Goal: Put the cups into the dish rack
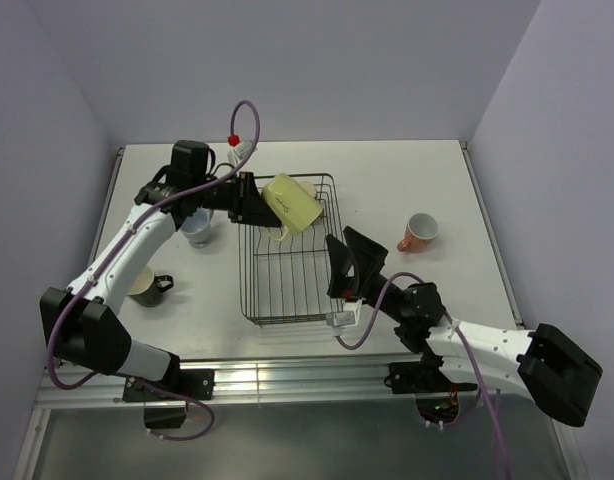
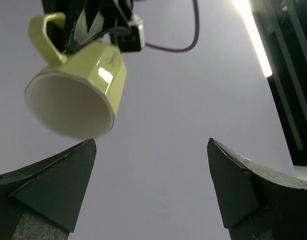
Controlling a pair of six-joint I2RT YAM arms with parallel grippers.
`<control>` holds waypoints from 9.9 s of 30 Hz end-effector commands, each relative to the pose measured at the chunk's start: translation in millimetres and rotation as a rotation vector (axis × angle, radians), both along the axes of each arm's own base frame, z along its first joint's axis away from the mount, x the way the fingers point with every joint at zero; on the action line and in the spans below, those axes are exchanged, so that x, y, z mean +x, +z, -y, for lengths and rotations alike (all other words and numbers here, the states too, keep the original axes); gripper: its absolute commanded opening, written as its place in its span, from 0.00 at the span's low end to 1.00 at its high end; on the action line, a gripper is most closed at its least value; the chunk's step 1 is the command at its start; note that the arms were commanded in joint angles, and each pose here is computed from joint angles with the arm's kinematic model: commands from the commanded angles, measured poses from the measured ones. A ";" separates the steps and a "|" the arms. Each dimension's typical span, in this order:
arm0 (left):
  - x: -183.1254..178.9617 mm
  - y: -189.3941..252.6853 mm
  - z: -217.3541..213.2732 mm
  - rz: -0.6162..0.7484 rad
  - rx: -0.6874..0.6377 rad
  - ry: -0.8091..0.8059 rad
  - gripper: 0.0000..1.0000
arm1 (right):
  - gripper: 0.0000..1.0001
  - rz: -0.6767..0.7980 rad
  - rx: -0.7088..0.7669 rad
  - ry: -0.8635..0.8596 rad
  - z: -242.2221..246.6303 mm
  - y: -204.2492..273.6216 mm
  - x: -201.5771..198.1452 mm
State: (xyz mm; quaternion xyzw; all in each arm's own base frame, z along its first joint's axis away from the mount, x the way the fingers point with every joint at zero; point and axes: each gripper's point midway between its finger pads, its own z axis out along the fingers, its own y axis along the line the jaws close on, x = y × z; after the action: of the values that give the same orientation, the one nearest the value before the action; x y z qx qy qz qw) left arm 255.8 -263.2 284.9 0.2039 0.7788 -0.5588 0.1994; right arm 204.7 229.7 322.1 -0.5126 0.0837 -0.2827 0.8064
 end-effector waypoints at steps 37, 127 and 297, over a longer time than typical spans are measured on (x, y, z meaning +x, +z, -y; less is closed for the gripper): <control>46.6 -82.2 40.1 1.147 0.421 -0.628 0.00 | 1.00 -1.114 0.922 -0.484 169.4 -11.2 107.0; 41.7 -77.9 62.3 1.169 0.448 -0.614 0.53 | 1.00 -1.261 0.952 -0.409 158.7 4.2 106.7; -85.2 228.4 -170.6 2.533 0.569 0.423 0.00 | 0.81 -2.414 0.114 1.142 -226.9 120.7 -30.9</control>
State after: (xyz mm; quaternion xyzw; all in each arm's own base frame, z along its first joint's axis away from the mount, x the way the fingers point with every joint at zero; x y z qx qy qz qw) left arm 200.7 -85.3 471.0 0.5004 0.2323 0.2000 0.8097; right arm 187.5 452.5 422.1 -0.3500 0.5634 0.7055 0.2496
